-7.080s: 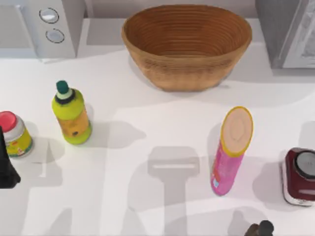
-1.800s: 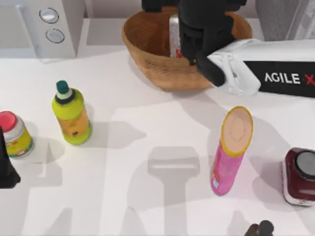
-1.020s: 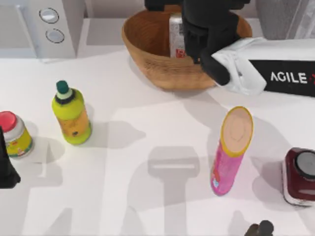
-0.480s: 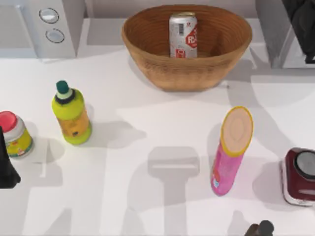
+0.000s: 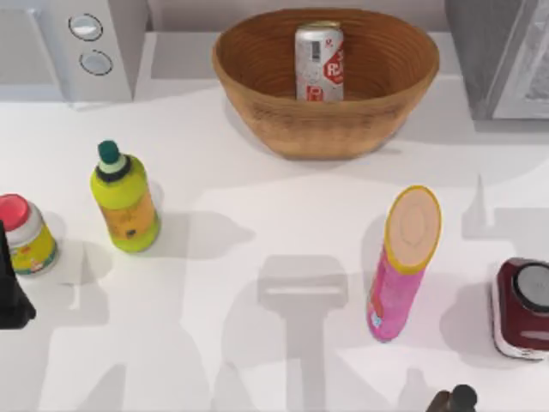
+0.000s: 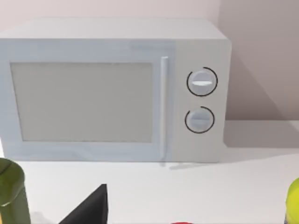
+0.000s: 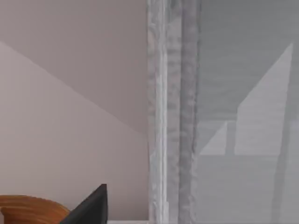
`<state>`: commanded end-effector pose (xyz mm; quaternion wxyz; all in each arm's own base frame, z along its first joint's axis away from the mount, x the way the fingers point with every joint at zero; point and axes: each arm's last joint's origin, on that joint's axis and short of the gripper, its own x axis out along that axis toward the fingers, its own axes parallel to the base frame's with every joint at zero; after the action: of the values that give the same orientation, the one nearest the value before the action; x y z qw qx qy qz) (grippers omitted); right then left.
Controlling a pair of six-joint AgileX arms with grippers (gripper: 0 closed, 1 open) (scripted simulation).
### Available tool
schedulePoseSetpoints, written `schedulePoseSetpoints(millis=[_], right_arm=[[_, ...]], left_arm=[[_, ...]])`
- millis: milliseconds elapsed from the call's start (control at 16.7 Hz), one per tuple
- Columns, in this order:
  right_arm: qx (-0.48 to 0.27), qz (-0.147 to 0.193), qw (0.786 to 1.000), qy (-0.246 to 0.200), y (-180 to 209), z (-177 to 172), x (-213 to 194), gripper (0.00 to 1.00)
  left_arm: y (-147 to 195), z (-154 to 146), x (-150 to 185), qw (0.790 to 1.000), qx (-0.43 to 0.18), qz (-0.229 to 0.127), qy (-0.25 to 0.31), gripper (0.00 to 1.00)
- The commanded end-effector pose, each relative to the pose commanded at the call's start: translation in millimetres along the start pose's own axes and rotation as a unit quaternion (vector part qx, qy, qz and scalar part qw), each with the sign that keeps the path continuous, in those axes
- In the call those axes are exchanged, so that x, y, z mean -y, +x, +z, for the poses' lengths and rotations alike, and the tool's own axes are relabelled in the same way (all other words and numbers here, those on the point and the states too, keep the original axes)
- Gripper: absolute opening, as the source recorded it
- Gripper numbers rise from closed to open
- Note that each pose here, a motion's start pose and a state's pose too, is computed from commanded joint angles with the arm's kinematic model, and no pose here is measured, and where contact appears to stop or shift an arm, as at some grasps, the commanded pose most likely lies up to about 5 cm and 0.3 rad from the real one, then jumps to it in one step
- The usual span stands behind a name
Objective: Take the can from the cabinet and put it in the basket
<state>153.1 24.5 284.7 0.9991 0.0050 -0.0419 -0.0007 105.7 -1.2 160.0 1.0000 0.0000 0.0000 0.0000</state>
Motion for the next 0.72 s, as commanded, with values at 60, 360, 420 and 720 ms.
schedulePoseSetpoints(millis=[60,360,420,720], right_arm=[[0.001,0.0,1.0,-0.001,-15.7,-14.0,6.7,1.0],[-0.025,0.0,1.0,-0.005,-53.0,-90.7,23.2,1.0],[-0.031,0.0,0.999,-0.005,-55.2,-102.2,24.7,1.0],[-0.042,0.001,0.999,-0.005,-57.7,-120.0,27.0,1.0]], left_arm=[[0.0,0.0,0.0,1.0,0.0,0.0,0.0,1.0],[0.0,0.0,0.0,1.0,0.0,0.0,0.0,1.0],[0.0,0.0,0.0,1.0,0.0,0.0,0.0,1.0],[0.0,0.0,0.0,1.0,0.0,0.0,0.0,1.0]])
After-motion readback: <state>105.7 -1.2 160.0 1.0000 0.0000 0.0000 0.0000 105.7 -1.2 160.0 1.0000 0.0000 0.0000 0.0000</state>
